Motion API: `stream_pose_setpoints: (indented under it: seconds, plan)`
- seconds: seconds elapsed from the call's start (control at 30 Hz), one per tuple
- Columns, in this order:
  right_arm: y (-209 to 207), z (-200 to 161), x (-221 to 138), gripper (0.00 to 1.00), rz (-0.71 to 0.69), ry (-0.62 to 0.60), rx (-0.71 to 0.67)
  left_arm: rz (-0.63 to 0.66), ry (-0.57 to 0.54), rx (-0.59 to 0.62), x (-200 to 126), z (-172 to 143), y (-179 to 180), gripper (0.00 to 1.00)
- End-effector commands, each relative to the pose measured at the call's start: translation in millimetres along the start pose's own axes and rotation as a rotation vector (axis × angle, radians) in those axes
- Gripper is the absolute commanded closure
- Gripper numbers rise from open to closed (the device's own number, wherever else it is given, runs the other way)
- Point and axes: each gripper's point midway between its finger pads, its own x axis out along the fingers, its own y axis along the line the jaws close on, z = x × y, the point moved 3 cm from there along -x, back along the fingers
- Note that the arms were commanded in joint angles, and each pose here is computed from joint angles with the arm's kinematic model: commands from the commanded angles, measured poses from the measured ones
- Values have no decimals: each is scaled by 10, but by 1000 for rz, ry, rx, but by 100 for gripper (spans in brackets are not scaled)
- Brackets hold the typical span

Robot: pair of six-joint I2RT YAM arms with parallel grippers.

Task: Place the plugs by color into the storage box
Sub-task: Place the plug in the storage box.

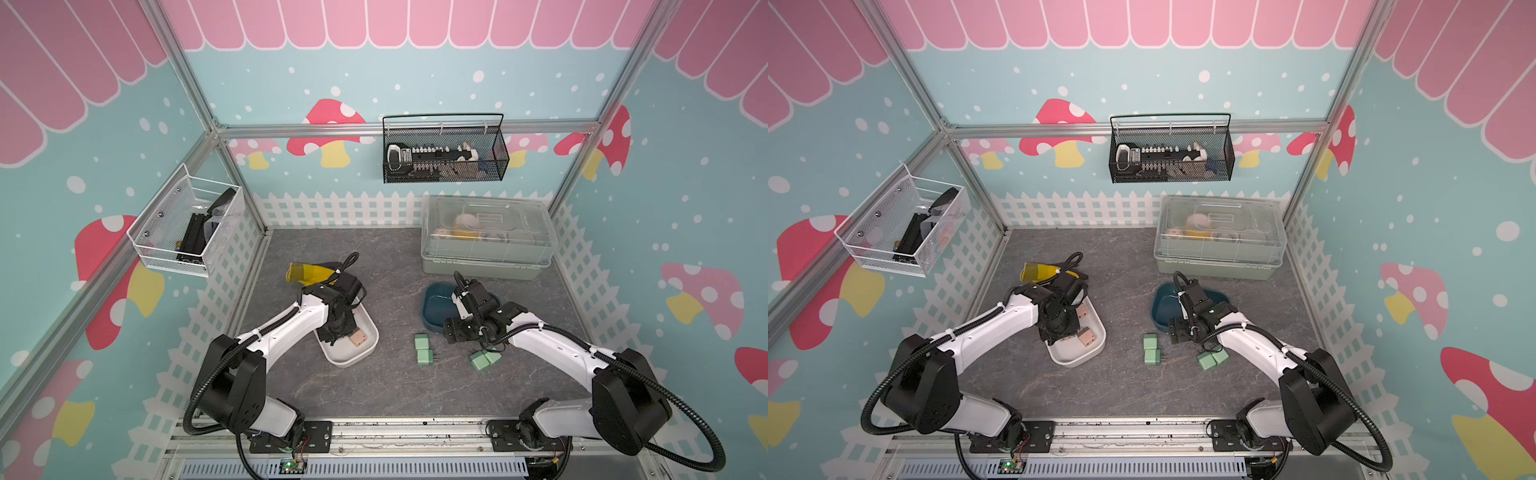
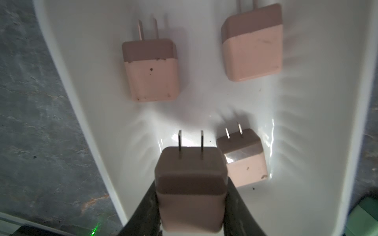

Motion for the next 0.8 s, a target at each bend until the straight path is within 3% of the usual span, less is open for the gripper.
stream_pose_setpoints:
  seconds: [0.0, 0.43, 0.77]
  plan:
    - [-29, -57, 6, 17, -4, 17, -14, -4, -35, -101, 175, 69, -45, 70]
    - [-75, -92, -38, 17, -26, 17, -40, 66, 13, -149, 762, 36, -98, 67]
    - [-27, 37, -227, 18, -15, -43, -37, 116, 30, -127, 657, -93, 67, 48]
